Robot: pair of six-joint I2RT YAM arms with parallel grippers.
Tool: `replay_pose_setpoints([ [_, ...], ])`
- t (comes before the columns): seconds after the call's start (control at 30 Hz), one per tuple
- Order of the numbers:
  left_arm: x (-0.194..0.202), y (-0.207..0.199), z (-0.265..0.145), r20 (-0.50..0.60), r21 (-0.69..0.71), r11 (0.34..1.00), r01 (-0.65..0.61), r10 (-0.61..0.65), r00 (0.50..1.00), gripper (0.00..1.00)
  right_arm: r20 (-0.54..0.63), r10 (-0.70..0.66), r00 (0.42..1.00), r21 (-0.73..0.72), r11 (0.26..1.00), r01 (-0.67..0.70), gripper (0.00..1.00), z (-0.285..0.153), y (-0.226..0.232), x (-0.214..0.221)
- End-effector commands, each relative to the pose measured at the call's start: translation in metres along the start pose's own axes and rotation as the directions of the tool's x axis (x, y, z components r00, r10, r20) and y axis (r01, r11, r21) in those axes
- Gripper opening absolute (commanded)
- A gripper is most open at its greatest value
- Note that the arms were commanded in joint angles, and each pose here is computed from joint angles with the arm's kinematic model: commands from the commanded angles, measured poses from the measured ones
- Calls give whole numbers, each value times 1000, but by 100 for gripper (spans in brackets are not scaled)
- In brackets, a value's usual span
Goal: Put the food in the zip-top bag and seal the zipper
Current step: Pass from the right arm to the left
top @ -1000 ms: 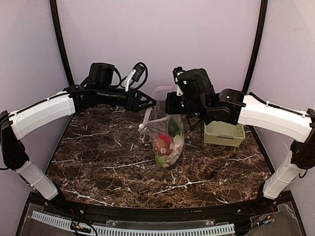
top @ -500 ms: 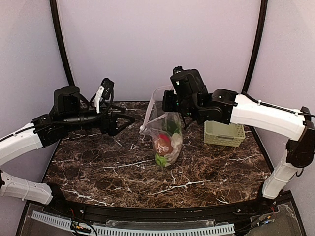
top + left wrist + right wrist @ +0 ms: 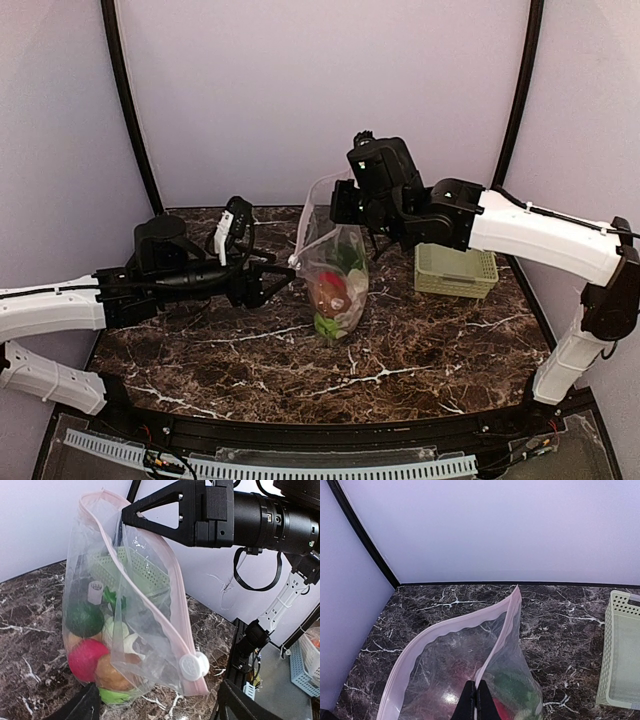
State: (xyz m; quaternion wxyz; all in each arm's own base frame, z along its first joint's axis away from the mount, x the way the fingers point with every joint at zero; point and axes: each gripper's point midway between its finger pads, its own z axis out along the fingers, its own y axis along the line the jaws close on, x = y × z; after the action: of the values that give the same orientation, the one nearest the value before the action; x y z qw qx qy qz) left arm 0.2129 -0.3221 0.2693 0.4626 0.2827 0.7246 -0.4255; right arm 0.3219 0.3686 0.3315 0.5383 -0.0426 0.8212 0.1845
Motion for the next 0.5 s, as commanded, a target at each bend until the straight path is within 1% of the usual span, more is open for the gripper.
replay_pose_setpoints([
  [0.0,-8,-1,8,73,-9,1000,13,-13,997,77,38,34,999,-1,999,-34,0,-3,4,-11],
  [0.03,-8,-2,9,73,-8,1000,13,-12,997,71,38,33,999,-3,999,-33,0,-4,5,-12],
  [0.07,-6,-2,12,66,-10,1000,14,-13,998,68,38,30,999,-3,1000,-30,0,-4,5,-12],
  [0.1,-7,-2,13,65,-9,1000,13,-12,998,62,39,29,999,-3,1000,-29,0,-3,5,-12],
  [0.13,-6,-2,14,61,-10,1000,13,-12,998,59,38,27,999,-2,1000,-27,0,-3,5,-12],
  [0.17,-6,-3,15,60,-8,1000,11,-11,998,53,39,26,999,-1,1000,-26,0,-3,5,-12],
  [0.27,-5,-2,16,55,-14,1000,10,-9,998,47,40,26,999,-2,1000,-26,0,-4,5,-13],
  [0.33,-5,-2,16,56,-16,1000,11,-10,998,39,39,27,999,-1,1000,-27,0,-3,4,-12],
  [0.43,-4,-2,17,52,-17,1000,14,-13,999,31,37,25,999,-1,1000,-25,0,-3,4,-11],
  [0.47,-4,-2,18,52,-16,1000,13,-13,999,25,37,24,999,0,1000,-24,0,-3,4,-11],
])
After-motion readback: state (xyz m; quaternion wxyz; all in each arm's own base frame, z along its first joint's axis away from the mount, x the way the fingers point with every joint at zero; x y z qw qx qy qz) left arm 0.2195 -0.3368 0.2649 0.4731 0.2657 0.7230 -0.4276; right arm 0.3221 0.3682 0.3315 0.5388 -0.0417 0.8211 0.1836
